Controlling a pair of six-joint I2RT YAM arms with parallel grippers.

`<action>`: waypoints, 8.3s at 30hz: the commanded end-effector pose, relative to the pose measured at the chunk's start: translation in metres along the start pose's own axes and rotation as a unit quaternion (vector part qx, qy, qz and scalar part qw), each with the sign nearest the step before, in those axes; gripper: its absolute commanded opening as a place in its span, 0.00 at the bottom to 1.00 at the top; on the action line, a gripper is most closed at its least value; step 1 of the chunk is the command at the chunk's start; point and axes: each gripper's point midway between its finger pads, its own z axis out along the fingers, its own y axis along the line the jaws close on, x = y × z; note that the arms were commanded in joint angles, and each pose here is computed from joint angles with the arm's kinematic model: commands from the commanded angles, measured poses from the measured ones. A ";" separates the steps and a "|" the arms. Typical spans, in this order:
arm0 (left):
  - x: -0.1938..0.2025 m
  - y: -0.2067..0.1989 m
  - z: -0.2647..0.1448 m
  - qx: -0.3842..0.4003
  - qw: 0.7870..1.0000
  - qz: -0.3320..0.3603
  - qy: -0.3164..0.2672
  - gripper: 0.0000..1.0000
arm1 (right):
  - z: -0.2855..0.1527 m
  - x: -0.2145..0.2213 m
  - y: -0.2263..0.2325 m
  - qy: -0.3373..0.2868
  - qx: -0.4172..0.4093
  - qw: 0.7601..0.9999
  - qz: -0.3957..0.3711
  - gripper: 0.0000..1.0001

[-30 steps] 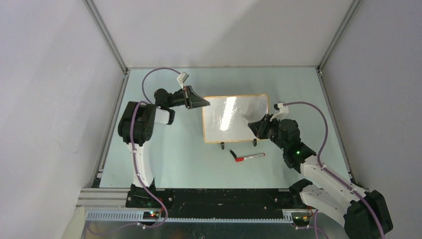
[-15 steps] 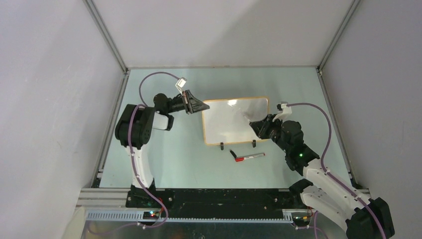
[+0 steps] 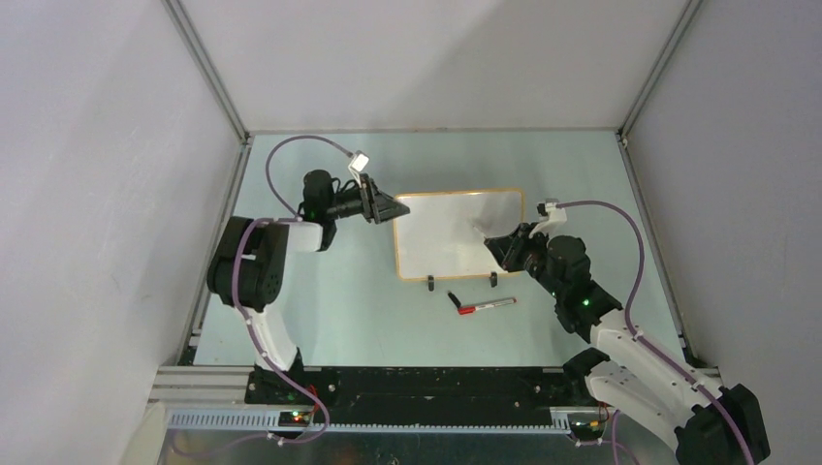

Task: Write a sentence on the whiteboard
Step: Move the whiteboard to the center of the board, then hold the whiteboard at the center of the board.

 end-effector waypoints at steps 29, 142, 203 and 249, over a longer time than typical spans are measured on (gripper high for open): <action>-0.039 -0.035 -0.074 -0.278 0.956 0.069 -0.067 0.99 | -0.006 -0.006 0.026 -0.023 -0.047 0.998 -0.036 0.00; -0.043 0.013 -0.109 -0.477 0.859 0.003 -0.184 0.98 | 0.009 0.020 0.028 -0.030 -0.002 0.991 -0.132 0.00; -0.095 -0.010 -0.061 -0.249 0.962 0.023 -0.113 0.99 | 0.004 0.026 0.048 -0.036 -0.020 0.987 -0.155 0.00; -0.046 -0.022 -0.001 -0.011 0.998 0.027 -0.050 0.59 | -0.002 0.023 0.057 -0.050 -0.023 0.983 -0.173 0.00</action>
